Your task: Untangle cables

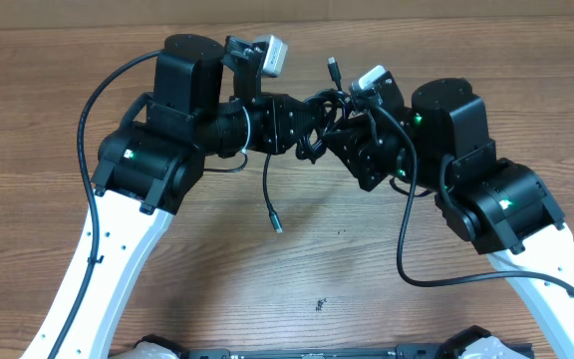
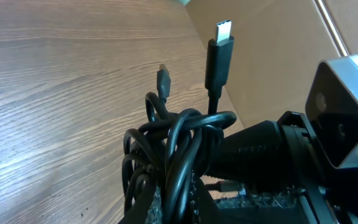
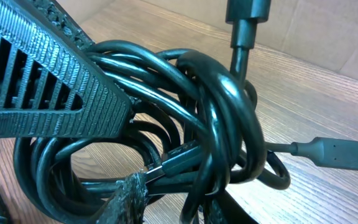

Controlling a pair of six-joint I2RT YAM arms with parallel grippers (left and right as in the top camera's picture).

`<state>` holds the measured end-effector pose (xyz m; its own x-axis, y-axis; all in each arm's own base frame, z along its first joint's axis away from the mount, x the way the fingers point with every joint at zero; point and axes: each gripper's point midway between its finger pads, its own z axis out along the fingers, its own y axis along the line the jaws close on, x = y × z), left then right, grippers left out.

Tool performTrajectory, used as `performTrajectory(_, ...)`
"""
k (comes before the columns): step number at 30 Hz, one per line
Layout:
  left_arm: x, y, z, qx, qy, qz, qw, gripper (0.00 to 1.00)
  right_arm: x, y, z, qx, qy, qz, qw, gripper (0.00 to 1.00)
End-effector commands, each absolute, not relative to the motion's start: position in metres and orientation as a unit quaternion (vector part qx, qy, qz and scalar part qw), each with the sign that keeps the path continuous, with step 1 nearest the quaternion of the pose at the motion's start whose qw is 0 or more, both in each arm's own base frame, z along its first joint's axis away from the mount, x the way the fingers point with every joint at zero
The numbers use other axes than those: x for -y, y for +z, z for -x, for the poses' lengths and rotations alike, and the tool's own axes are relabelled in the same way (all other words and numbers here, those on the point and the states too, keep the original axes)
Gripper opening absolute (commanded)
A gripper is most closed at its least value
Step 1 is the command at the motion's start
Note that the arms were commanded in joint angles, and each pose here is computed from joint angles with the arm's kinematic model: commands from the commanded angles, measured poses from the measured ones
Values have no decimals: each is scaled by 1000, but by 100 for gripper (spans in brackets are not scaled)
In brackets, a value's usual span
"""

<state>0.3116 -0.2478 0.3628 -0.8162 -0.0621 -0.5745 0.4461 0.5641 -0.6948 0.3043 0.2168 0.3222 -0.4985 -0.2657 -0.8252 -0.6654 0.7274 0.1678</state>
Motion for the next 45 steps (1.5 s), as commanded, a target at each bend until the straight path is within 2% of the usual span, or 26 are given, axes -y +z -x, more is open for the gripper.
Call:
performTrajectory(1,259,387,-285,-815,-498,-141,259,4,-207,309,-319,-849,215,259,408,28)
performTrajectory(7,226,355,-316,-871,-384,-52,301,4,-207,327,-307,-837,235,256,423,28)
performTrajectory(10,220,348,-318,-880,-367,-37,299,4,-202,342,-299,-827,238,256,441,28)
performTrajectory(24,236,355,-302,-868,-421,-50,258,4,-195,347,-299,-826,223,247,454,30)
performTrajectory(41,241,362,-299,-861,-453,-18,231,4,-200,322,-307,-849,225,237,415,29)
performTrajectory(43,241,362,-299,-861,-453,-18,230,4,-200,322,-307,-849,225,237,414,28)
performTrajectory(45,241,362,-298,-861,-453,-18,230,4,-202,322,-306,-848,228,239,414,22)
